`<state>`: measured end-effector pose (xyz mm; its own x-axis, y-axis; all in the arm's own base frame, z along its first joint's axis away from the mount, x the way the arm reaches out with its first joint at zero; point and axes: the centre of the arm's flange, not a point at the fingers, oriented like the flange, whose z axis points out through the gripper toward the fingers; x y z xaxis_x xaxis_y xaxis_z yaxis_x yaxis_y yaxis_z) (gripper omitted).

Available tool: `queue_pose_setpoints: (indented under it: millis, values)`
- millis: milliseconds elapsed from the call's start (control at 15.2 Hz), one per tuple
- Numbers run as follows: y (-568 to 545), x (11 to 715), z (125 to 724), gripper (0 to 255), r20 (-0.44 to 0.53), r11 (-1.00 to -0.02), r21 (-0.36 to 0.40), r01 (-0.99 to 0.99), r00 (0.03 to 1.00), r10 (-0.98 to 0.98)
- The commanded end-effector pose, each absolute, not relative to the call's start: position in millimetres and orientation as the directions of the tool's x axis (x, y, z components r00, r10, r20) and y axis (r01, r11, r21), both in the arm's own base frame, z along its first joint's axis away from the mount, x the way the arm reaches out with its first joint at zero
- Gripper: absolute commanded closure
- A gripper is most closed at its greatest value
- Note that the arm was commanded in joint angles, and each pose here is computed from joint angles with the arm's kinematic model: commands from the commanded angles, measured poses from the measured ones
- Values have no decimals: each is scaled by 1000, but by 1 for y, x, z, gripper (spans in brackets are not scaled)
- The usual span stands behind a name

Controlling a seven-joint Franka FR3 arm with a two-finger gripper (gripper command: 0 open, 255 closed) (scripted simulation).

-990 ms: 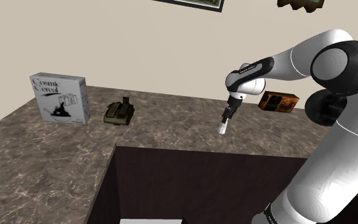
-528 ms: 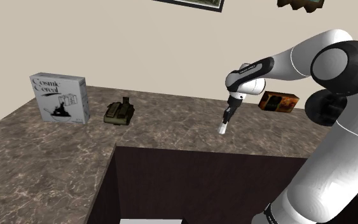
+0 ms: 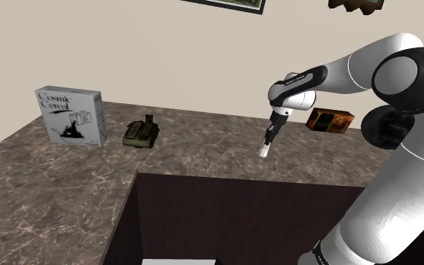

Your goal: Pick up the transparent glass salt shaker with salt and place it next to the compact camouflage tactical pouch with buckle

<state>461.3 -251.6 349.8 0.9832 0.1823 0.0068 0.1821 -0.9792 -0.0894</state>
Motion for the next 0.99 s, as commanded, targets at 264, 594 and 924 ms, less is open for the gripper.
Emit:
queue_pose_setpoints:
  millis: [264,594,924]
  values:
    - [-252,462,381,255,7,-979,-89,182,983,182]
    - [-252,462,408,255,7,-979,-89,182,983,182]
    - [-252,462,434,255,7,-979,-89,182,983,182]
